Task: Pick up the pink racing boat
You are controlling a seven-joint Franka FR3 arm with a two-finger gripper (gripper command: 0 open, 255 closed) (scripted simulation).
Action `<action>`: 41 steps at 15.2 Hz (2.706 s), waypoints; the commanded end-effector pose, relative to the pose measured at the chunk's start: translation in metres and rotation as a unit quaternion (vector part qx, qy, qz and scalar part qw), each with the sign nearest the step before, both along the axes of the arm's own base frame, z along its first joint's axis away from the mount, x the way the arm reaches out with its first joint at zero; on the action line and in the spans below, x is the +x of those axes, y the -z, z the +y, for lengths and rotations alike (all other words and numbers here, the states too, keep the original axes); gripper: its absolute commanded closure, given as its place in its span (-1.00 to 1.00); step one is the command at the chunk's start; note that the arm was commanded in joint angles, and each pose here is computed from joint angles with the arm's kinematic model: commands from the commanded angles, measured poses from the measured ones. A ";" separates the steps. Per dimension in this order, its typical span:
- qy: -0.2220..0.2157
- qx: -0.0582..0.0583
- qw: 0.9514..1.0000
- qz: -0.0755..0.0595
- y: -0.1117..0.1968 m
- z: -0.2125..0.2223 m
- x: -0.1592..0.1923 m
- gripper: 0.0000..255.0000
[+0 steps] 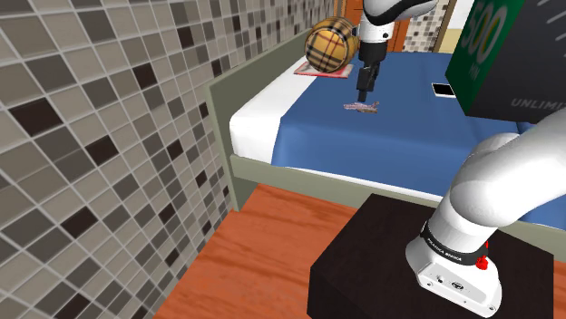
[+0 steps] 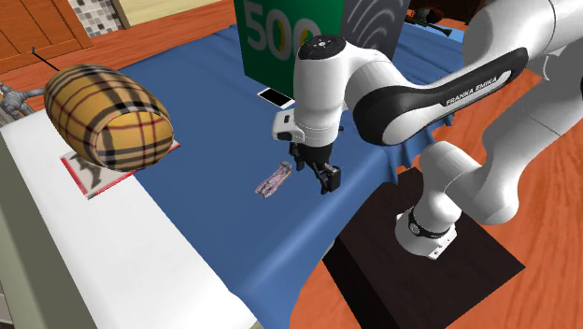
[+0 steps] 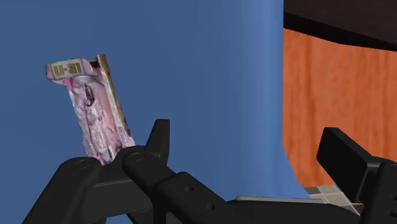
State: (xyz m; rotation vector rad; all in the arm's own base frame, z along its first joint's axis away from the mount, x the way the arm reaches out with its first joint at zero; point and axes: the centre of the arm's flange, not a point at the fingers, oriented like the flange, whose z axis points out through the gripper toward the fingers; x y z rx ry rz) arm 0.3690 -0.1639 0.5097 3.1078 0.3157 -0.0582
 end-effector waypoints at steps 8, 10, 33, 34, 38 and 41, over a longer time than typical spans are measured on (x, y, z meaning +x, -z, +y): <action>-0.052 -0.041 0.998 -0.011 0.047 -0.084 0.044 -1.00; -0.059 -0.046 0.997 -0.012 0.053 -0.096 0.052 -1.00; -0.059 -0.046 0.997 -0.012 0.072 -0.096 0.052 1.00; -0.059 -0.046 0.997 -0.012 0.066 -0.096 0.052 1.00; -0.059 -0.046 0.997 -0.012 0.045 -0.096 0.052 1.00; -0.059 -0.046 0.997 -0.012 0.029 -0.096 0.052 1.00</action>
